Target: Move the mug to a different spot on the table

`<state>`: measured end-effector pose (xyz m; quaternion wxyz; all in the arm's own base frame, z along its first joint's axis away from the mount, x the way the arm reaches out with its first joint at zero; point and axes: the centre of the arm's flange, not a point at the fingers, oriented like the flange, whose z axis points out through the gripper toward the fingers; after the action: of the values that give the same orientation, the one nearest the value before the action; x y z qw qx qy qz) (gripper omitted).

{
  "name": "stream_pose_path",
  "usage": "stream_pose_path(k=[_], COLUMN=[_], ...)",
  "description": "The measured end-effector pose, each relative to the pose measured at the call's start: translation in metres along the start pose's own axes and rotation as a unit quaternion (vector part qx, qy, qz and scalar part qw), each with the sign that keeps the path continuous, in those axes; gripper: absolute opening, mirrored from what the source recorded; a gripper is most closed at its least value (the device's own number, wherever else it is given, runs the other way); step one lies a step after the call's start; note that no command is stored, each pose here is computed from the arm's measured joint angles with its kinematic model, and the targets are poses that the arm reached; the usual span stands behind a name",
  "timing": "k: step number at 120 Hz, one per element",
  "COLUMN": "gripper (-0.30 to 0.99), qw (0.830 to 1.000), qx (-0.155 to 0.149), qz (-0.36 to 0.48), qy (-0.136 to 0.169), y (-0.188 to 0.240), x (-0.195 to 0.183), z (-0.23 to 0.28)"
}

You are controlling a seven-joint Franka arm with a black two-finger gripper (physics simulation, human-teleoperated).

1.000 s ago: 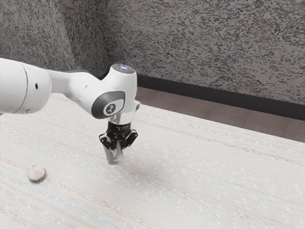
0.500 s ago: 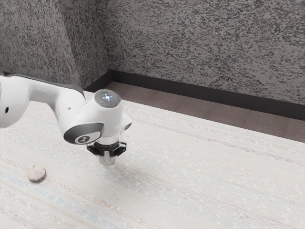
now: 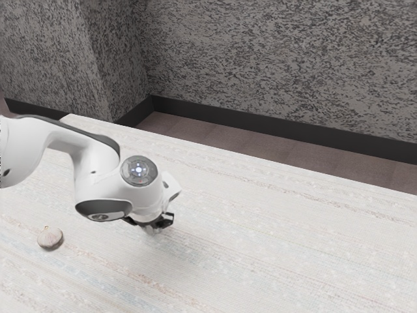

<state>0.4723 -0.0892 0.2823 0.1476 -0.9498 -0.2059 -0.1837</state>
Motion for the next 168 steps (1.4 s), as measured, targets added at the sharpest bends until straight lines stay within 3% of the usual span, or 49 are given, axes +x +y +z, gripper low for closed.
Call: stream_pose_path(k=[28,51,73,106,142,148,155,163,168], gripper=[0.03,0.36,0.52,0.61,0.63,0.63,0.64,0.65,0.66], qw=[0.998,0.998,0.997,0.996,0.992,0.989,0.978,0.964,0.96], qx=[0.004,-0.008,-0.004,-0.014,-0.026,-0.023,-0.026,-0.027,-0.025], qz=[-0.063,-0.061,-0.077,-0.091,-0.119,-0.141,-0.203,-0.261,-0.28], qy=[-0.004,-0.001,-0.004,0.0,0.023,0.036,0.045,0.034,0.012], y=[-0.033,-0.02,-0.028,-0.031,-0.051,-0.06,-0.072,-0.088,-0.093], x=[0.021,0.015,0.019,0.023,0.05,0.076,0.138,0.205,0.238], z=[0.019,0.016,0.024,0.018,-0.03,-0.052,-0.106,-0.176,-0.21])
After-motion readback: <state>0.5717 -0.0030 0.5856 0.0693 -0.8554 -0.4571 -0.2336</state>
